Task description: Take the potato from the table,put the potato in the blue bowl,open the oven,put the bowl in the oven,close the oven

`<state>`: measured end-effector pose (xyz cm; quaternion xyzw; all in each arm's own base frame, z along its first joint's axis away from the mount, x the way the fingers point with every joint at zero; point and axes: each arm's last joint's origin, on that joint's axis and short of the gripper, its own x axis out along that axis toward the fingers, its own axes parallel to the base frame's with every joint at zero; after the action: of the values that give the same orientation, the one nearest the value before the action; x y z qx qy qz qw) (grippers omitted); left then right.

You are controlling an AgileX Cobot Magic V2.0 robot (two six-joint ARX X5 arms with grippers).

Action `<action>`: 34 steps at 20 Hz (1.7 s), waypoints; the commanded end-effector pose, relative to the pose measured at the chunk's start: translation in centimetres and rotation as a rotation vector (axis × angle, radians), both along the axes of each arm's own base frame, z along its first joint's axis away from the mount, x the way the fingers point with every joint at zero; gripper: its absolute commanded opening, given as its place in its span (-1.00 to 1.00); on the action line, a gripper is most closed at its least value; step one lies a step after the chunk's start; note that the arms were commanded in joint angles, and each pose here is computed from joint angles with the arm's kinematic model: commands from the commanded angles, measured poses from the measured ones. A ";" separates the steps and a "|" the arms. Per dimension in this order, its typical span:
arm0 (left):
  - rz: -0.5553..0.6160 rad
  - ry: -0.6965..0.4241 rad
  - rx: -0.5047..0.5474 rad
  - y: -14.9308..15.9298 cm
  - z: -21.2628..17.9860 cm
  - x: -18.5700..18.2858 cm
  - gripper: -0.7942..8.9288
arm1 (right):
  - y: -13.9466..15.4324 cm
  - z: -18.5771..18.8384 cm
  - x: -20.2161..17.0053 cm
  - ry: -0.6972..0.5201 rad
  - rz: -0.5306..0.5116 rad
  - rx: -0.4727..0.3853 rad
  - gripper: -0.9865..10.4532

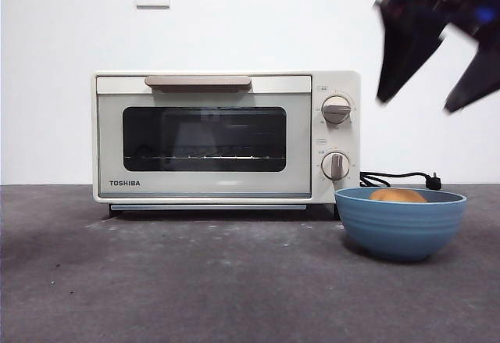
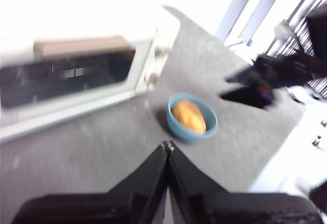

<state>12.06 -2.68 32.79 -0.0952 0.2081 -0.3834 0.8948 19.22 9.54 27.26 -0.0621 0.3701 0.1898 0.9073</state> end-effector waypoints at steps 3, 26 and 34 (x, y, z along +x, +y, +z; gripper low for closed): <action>0.033 -0.019 -0.007 -1.2 -0.4 5.2 -0.85 | -1.5 1.8 -3.1 -0.040 -0.010 0.035 -0.05; 0.081 0.007 0.215 -8.7 -5.4 21.6 -0.85 | -3.0 3.2 -6.1 -0.078 -0.020 0.067 -0.06; -0.020 0.174 0.332 -10.4 -7.2 19.7 -0.85 | -3.0 3.2 -6.1 -0.079 -0.020 0.067 -0.06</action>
<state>31.88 -12.96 28.53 0.0113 0.2807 -0.3503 0.8935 13.14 6.50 30.62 -0.0394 0.3262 0.1915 0.9249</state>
